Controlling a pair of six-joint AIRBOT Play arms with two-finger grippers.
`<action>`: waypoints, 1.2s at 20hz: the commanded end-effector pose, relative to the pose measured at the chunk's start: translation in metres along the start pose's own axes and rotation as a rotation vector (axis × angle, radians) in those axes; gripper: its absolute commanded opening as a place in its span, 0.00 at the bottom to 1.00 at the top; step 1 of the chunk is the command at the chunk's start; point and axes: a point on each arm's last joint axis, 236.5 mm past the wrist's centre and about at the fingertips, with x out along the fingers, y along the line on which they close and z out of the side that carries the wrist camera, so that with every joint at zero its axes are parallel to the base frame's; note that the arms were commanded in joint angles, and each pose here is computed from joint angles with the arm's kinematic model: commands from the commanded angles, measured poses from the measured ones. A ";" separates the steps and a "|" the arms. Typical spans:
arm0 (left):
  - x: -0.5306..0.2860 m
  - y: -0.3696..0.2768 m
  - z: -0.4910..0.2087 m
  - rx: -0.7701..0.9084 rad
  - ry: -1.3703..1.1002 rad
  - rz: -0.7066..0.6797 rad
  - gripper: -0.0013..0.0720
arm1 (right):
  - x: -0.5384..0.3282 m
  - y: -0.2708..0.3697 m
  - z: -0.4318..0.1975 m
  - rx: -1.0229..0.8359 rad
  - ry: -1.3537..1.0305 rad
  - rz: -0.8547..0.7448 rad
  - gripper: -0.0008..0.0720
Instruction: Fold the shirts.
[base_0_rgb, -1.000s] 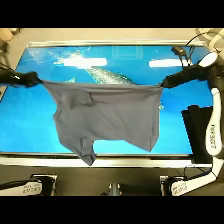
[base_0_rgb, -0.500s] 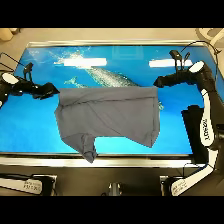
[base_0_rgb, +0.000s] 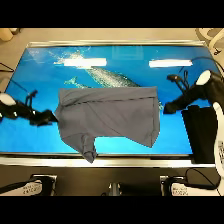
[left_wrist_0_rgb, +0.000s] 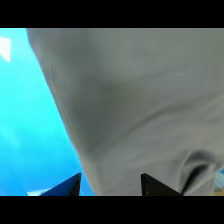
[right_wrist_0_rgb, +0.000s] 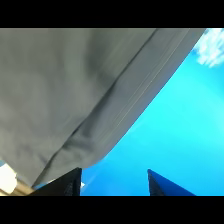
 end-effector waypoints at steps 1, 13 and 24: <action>0.038 0.007 -0.057 -0.034 0.040 -0.036 0.63 | 0.018 0.028 -0.055 0.018 0.035 0.004 0.61; 0.052 0.004 -0.049 -0.044 0.010 -0.045 0.49 | 0.061 0.071 -0.085 0.062 0.026 0.151 0.60; 0.060 -0.003 -0.044 -0.025 0.004 -0.041 0.05 | 0.103 0.095 -0.086 0.170 -0.064 0.256 0.57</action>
